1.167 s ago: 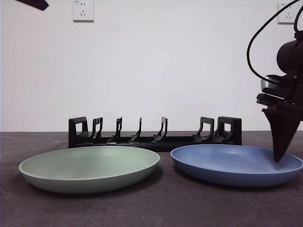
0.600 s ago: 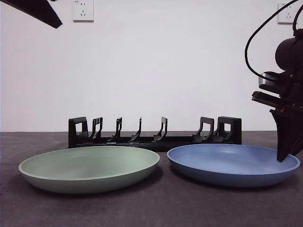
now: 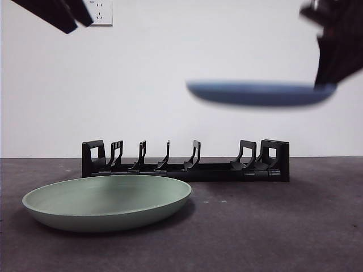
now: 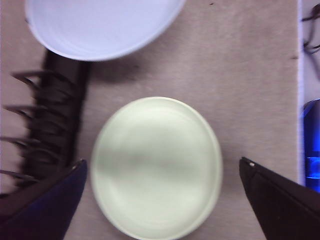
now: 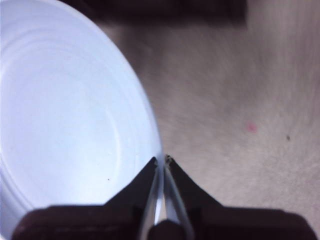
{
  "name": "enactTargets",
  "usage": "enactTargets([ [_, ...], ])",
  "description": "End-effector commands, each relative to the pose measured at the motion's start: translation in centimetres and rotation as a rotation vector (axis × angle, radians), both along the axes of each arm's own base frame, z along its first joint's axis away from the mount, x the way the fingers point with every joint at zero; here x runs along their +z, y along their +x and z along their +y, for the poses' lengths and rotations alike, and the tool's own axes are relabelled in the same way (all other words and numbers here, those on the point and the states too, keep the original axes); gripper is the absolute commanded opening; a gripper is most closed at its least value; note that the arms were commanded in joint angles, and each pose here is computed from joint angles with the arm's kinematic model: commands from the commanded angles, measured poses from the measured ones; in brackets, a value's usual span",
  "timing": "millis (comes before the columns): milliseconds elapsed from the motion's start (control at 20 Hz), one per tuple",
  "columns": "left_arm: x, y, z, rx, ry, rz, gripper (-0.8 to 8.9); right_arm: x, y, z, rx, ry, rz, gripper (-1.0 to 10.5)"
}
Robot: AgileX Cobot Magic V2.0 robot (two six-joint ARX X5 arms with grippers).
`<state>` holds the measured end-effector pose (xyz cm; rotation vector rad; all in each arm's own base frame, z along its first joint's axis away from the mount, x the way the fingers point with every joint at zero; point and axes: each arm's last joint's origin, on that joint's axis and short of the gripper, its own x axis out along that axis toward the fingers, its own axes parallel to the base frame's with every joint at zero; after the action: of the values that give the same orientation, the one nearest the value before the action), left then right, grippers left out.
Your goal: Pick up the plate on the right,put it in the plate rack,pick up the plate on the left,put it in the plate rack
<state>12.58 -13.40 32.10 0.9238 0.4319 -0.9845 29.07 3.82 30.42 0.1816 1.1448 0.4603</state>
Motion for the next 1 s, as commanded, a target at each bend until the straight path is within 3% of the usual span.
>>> enactTargets([
  [50,0.4,0.1,-0.5,-0.054,0.038,-0.132,6.59,2.1,-0.4,0.4,0.042,0.027,0.002,-0.1],
  [300,1.0,-0.1,-1.8,-0.168,0.121,-0.335,6.59,4.0,-1.4,3.7,0.151,0.074,0.002,-0.1],
  [650,0.0,-0.4,-3.7,-0.241,0.255,-0.385,6.33,4.3,-2.6,8.5,0.279,0.102,-0.019,-0.1],
  [850,-0.4,-0.3,-4.0,-0.239,0.286,-0.383,2.07,4.2,-2.8,8.9,0.288,0.086,-0.022,-0.1],
  [900,-0.4,-0.3,-4.0,-0.239,0.287,-0.382,1.25,4.2,-2.8,8.9,0.281,0.072,-0.026,-0.1],
  [1000,-0.4,-0.4,-4.0,-0.241,0.293,-0.377,0.57,4.2,-2.7,8.8,0.265,0.043,-0.034,-0.1],
])
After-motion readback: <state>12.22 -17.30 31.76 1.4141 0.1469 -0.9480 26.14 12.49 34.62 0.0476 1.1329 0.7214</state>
